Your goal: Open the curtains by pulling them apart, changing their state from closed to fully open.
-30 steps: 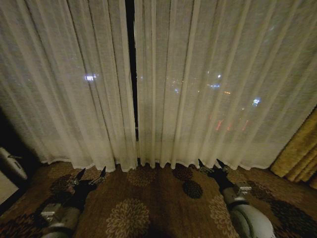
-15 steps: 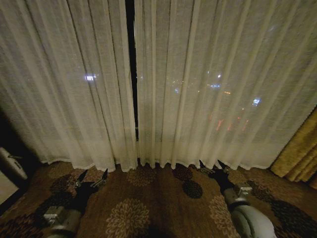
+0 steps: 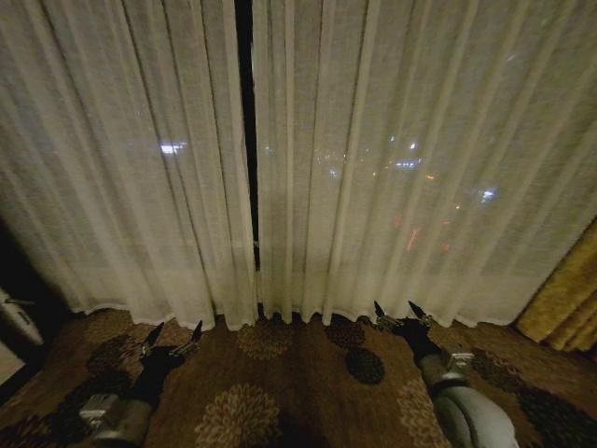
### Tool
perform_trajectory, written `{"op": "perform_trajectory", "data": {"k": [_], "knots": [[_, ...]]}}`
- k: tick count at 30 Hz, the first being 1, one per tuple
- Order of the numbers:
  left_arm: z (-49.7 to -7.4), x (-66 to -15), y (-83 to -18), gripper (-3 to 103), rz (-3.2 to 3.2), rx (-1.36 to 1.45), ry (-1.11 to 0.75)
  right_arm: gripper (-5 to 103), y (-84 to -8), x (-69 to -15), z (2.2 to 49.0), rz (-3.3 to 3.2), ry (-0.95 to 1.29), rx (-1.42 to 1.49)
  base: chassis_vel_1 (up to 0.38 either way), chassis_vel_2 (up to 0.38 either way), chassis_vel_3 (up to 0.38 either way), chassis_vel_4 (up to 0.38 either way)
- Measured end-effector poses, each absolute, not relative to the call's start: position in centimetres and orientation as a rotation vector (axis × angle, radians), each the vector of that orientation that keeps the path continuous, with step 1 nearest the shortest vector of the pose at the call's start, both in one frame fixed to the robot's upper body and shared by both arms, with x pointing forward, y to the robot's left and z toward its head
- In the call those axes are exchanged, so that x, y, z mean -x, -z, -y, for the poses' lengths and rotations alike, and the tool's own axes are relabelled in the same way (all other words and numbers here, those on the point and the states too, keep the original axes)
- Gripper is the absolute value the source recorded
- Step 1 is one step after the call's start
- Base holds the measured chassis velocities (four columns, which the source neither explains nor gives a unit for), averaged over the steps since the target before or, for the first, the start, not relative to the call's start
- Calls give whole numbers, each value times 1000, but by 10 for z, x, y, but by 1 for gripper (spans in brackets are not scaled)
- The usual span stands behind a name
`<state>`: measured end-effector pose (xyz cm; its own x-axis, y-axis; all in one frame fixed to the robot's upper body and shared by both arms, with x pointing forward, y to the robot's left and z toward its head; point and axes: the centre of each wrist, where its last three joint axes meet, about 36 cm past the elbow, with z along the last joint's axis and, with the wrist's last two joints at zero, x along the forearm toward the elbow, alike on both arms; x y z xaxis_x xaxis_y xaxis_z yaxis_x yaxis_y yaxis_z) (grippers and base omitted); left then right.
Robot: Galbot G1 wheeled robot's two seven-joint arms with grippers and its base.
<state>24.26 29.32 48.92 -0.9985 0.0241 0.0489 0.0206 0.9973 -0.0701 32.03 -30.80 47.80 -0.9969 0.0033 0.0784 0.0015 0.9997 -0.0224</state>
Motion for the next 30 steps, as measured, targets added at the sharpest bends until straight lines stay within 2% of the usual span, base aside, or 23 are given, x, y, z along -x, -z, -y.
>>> {"op": "perform_trajectory", "data": {"k": [11, 30], "knots": [[-292, -242, -489, 100, 3090, 33, -111, 100, -478, -321, 307, 3065, -32, -16, -95, 204, 123, -217], [-291, -235, -482, 100, 3096, 46, -106, 100, -475, -323, 307, 3062, -23, -30, -43, 307, 44, -303]]}}
